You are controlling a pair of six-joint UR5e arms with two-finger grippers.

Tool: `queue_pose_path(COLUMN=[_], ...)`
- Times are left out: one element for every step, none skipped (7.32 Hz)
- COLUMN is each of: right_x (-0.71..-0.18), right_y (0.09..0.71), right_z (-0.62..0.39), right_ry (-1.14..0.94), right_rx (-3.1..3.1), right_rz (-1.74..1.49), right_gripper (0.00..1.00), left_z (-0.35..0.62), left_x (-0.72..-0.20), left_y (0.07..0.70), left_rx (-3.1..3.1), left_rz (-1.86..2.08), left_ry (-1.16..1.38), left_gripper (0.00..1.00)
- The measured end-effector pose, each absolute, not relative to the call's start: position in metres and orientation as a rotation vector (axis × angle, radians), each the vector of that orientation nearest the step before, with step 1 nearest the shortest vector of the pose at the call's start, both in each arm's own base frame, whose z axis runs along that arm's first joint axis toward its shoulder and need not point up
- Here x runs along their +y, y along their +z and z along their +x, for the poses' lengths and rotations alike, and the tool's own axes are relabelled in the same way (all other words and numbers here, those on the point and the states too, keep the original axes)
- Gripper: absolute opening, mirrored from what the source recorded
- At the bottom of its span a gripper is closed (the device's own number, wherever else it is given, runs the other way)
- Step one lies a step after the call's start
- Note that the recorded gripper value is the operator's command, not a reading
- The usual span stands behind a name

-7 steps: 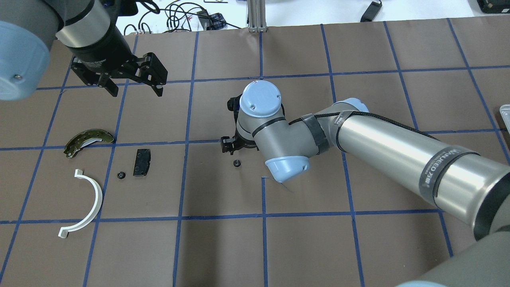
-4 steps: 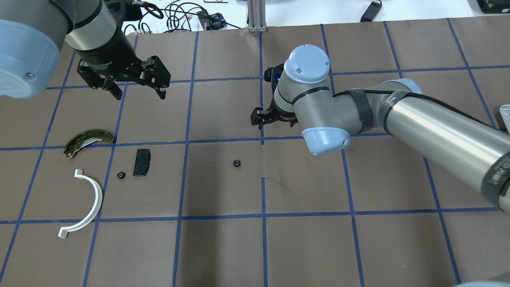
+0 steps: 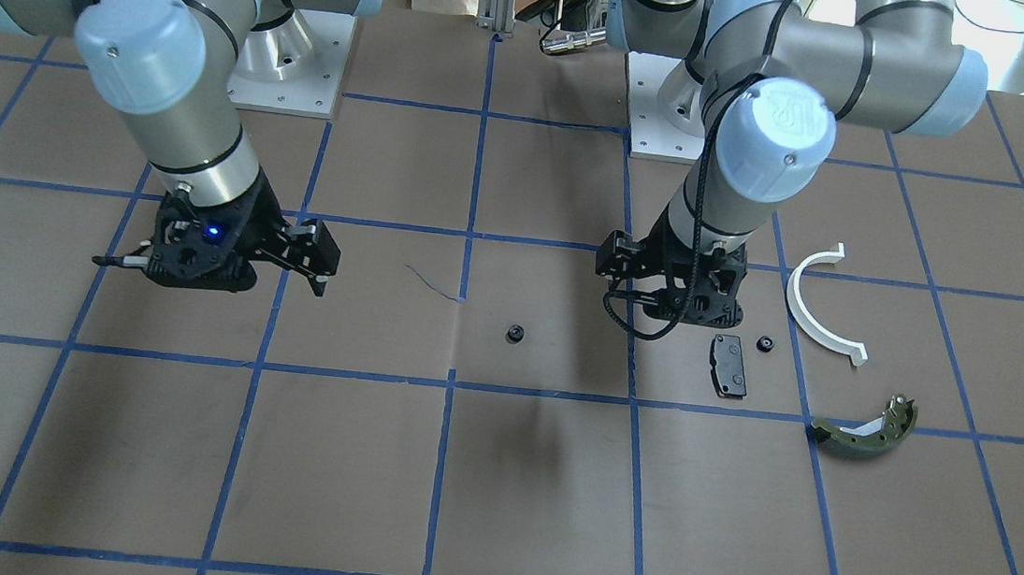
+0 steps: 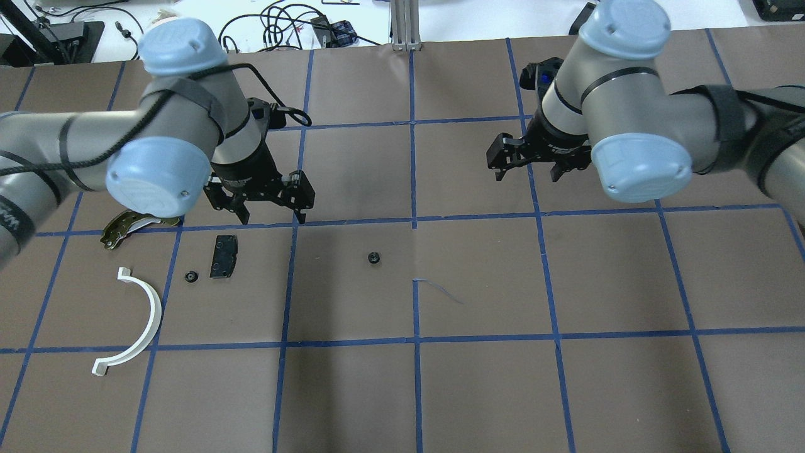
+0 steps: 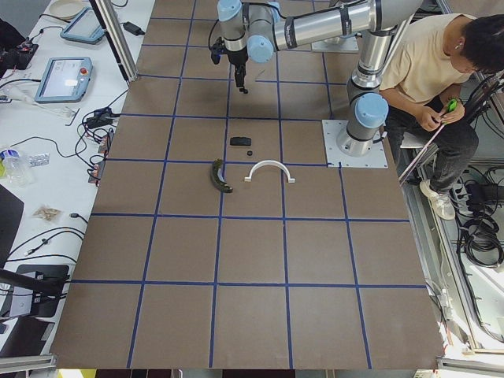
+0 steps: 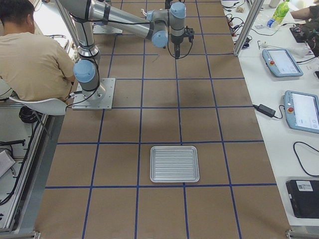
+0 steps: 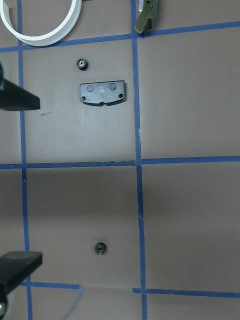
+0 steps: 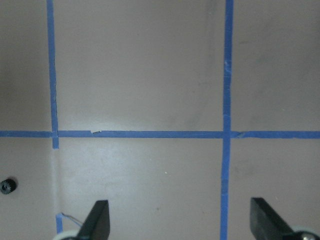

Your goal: Place bearing gear from tray to pile

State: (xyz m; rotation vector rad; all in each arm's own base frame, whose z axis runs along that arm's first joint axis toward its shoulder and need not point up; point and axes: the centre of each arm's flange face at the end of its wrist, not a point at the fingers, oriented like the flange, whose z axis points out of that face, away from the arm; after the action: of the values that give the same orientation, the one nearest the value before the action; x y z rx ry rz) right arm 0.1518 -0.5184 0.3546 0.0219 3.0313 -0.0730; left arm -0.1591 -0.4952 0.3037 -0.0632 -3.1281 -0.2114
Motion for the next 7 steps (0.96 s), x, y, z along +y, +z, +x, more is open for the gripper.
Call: queue_pose_path(right_x=[-0.507, -0.499, -0.496, -0.495, -0.493, -0.492, -0.49], right_y=[0.38, 0.407, 0.43, 0.445, 0.452, 0.455, 0.458], right_z=[0.14, 0.134, 0.13, 0.128, 0.127, 0.128, 0.128], right_ry=[-0.031, 0.01, 0.043, 0.063, 0.07, 0.072, 0.07], right_rx=[3.047, 3.066, 3.088, 3.101, 3.107, 3.112, 3.124], right_rz=[0.05, 0.066, 0.073, 0.076, 0.079, 0.081, 0.084], right_gripper=[1.0, 1.0, 1.0, 1.0, 1.0, 1.0, 1.0], left_z=[-0.16, -0.162, -0.172, -0.192, -0.216, -0.243, -0.264], left_x=[-0.482, -0.47, -0.464, -0.463, -0.468, -0.471, -0.472], left_y=[0.269, 0.239, 0.219, 0.207, 0.199, 0.191, 0.181], left_rx=[-3.128, -3.13, -3.132, -3.133, -3.133, -3.134, -3.138], left_rz=[-0.064, -0.064, -0.077, -0.084, -0.071, -0.068, -0.075], left_ry=[-0.202, -0.168, -0.108, -0.063, -0.035, -0.027, -0.03], left_gripper=[1.0, 1.0, 1.0, 1.0, 1.0, 1.0, 1.0])
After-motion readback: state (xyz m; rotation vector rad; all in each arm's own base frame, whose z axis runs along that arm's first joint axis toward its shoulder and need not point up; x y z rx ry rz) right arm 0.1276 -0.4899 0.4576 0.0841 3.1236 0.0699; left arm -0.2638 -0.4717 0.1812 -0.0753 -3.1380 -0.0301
